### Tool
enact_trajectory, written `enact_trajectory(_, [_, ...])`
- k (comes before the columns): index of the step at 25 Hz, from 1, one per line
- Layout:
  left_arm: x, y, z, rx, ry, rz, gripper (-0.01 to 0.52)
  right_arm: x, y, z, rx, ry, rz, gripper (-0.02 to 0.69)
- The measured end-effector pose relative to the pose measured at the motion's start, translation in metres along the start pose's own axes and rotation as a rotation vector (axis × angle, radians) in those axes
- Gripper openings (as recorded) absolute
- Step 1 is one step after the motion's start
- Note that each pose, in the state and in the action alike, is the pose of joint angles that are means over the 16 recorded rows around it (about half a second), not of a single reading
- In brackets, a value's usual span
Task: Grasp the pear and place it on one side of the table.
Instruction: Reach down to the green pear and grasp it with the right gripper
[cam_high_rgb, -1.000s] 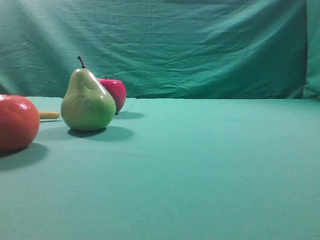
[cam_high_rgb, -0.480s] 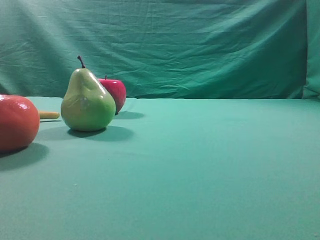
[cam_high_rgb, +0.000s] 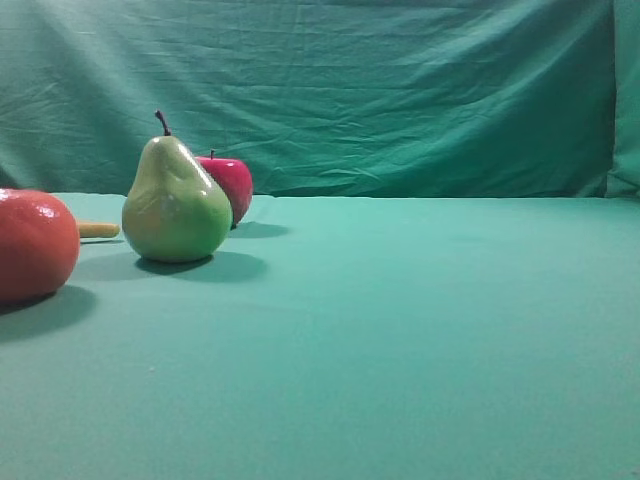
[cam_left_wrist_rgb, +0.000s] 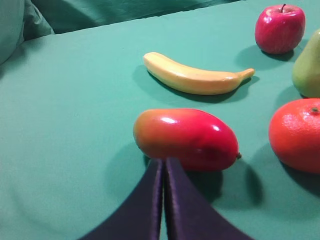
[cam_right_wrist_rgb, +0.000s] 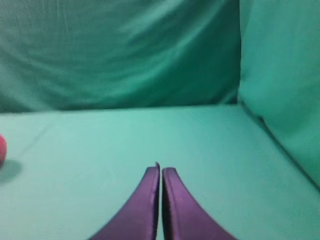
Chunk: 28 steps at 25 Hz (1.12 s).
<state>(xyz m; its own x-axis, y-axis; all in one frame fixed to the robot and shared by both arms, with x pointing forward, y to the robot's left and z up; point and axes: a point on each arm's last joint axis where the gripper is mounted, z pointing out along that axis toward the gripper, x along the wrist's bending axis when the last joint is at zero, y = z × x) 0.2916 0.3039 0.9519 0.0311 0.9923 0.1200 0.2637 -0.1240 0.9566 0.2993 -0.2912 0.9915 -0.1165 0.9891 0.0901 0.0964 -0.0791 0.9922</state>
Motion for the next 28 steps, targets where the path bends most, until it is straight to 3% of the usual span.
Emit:
enact_trajectory(7, [0.0, 0.0, 0.0, 0.0, 0.0, 0.0, 0.0, 0.011, 0.041, 0.026, 0.158, 0.061, 0.006, 0.0])
enact_trajectory(14, [0.0, 0.0, 0.0, 0.0, 0.0, 0.0, 0.0, 0.041, 0.066, 0.092, 0.43, 0.174, -0.118, 0.0])
enact_trajectory(24, [0.0, 0.0, 0.0, 0.0, 0.0, 0.0, 0.0, 0.14, 0.055, 0.19, 0.632, 0.446, -0.367, 0.0])
enact_trajectory(28, [0.0, 0.0, 0.0, 0.0, 0.0, 0.0, 0.0, 0.188, 0.045, 0.217, 0.666, 0.534, -0.433, 0.036])
